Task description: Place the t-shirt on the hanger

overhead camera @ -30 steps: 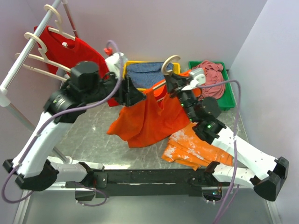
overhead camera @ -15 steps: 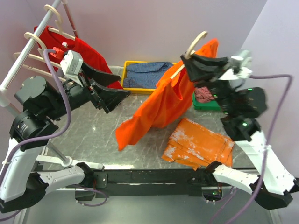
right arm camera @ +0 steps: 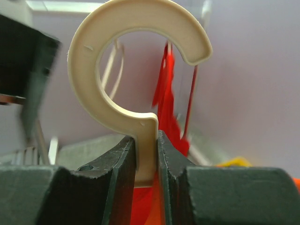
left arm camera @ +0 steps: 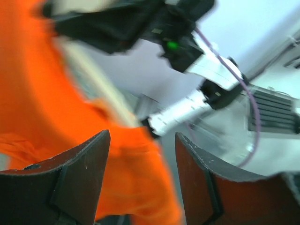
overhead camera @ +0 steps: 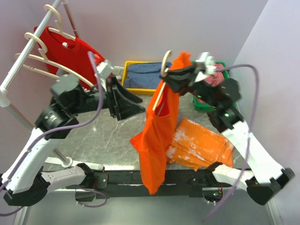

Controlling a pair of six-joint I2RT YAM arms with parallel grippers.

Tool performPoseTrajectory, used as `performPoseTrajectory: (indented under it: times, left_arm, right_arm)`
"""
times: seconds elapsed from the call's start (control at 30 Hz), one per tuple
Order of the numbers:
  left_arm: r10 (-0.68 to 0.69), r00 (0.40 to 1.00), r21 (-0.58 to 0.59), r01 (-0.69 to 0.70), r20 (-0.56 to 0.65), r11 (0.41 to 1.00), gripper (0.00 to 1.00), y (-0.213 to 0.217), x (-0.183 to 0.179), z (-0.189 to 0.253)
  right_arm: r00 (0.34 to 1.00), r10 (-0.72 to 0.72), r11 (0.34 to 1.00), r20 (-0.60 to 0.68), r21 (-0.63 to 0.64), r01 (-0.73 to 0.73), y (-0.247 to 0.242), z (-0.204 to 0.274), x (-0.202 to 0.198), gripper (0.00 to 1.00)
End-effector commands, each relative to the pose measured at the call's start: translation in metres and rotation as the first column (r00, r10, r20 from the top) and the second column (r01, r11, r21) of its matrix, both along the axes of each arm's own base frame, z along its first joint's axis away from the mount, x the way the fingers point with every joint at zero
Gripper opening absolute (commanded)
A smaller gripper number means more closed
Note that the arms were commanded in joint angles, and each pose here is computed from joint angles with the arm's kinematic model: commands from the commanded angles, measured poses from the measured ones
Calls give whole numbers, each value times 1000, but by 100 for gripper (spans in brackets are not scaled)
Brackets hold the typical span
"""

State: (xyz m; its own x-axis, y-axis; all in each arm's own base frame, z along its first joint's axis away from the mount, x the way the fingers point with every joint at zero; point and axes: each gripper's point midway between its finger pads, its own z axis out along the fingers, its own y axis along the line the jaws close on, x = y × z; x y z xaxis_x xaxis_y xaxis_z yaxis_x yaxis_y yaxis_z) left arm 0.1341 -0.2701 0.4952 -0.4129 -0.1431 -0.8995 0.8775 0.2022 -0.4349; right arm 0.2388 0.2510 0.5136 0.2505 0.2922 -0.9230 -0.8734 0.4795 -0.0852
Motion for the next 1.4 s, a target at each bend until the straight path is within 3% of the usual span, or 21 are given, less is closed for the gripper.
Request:
performPoseTrajectory:
  times: [0.0,0.13,0.2,0.3,0.7,0.93,1.23,1.37]
  left_arm:
    - [-151,981,-51,146,-120,988,63,-8,-19,-10]
    - [-184,960,-57,176,-213,983,63,-10,-21,-28]
    - [-141,949,-3,146,-281,989,62,-7,-15,-45]
    - [-102,953,16,111,-286,994,62,-3,-6,-55]
    - [-326,882,-104,310,-340,945,65,-9,-29,-54]
    - [-255,890,-69,248,-377,966,62,-16,-11,-64]
    - [-170,895,-13,180,-412,984,46,-24,12,-75]
    - [-217,872,-51,217,-438,975,36,-28,9,-77]
  right_arm:
    - [997,76,997,30,23,-77,6,1,-5,0]
    - [995,102,994,14,34,-102,9,-6,0,0]
    - [995,101,994,3,33,-101,10,-11,4,0]
    - [995,103,994,5,38,-103,11,-13,5,0]
    - [999,53,997,-13,49,-52,11,-20,20,0]
    - [1000,-6,998,-19,62,7,9,-21,29,0]
    - [1000,-25,999,-10,28,25,27,-24,28,0]
    - [1000,15,1000,-9,23,-15,37,-28,29,0]
